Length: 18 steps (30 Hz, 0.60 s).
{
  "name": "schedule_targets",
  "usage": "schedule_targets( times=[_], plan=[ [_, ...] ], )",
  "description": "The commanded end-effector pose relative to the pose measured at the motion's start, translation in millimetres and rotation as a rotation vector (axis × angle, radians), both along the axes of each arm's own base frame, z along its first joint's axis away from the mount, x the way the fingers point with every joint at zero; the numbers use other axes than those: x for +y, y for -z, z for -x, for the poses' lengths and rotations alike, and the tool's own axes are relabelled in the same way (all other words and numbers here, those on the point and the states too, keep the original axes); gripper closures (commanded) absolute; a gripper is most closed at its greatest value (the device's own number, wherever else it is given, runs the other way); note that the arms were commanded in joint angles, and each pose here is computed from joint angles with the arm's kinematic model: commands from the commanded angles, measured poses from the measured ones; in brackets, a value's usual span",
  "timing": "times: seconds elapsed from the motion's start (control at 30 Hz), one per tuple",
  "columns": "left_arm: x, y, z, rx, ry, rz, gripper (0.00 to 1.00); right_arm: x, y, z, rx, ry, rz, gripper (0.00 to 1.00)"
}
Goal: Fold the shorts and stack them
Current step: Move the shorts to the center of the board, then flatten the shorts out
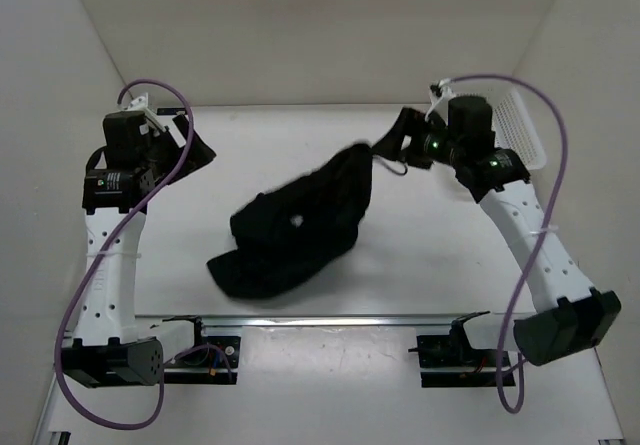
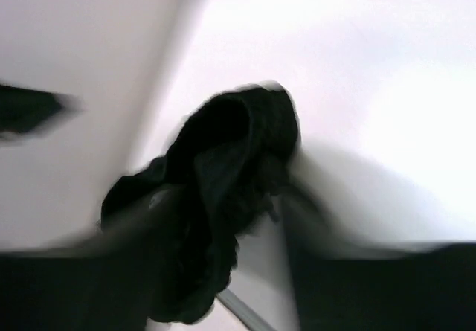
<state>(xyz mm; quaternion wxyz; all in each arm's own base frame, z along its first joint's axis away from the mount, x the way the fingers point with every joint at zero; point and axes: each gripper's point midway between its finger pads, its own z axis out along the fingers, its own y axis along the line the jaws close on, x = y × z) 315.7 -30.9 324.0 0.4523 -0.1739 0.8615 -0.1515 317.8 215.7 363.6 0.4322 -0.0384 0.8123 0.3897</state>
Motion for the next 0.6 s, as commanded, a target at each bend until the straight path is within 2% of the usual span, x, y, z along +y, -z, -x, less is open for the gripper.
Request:
schedule_targets(
  times=[0.0, 0.07, 0.1, 0.23, 0.27, 0.3, 0.33, 0.43, 0.57],
  plan=[
    [-13, 20, 12, 0.052, 0.067, 0.047, 0.0, -53, 93, -23, 0.173, 0.183, 0.164, 0.18],
    [-18, 37, 15, 0.097, 0.085, 0.056, 0.0, -68, 138, -12, 0.331, 0.207, 0.225, 0.16],
    [-19, 43, 16, 0.111, 0.085, 0.057, 0.0, -70, 147, -10, 0.348, 0.216, 0.238, 0.19],
    [-31, 87, 34, 0.224, 0.108, 0.076, 0.04, -64, 155, 22, 0.306, 0.222, 0.332, 0.32],
    [-35, 96, 40, 0.25, 0.102, 0.093, 0.05, -61, 160, 31, 0.319, 0.213, 0.345, 0.42],
    [-37, 108, 46, 0.286, 0.095, 0.115, 0.05, -54, 162, 38, 0.317, 0.186, 0.35, 0.42],
    [-41, 121, 54, 0.327, 0.092, 0.138, 0.05, -36, 163, 51, 0.32, 0.144, 0.346, 0.42],
    [-40, 186, 82, 0.501, -0.011, 0.196, 0.01, 2, 198, 86, 0.394, 0.054, 0.415, 0.19],
    [-40, 219, 82, 0.602, -0.075, 0.224, 0.01, 34, 230, 110, 0.492, -0.023, 0.415, 0.19]
  ],
)
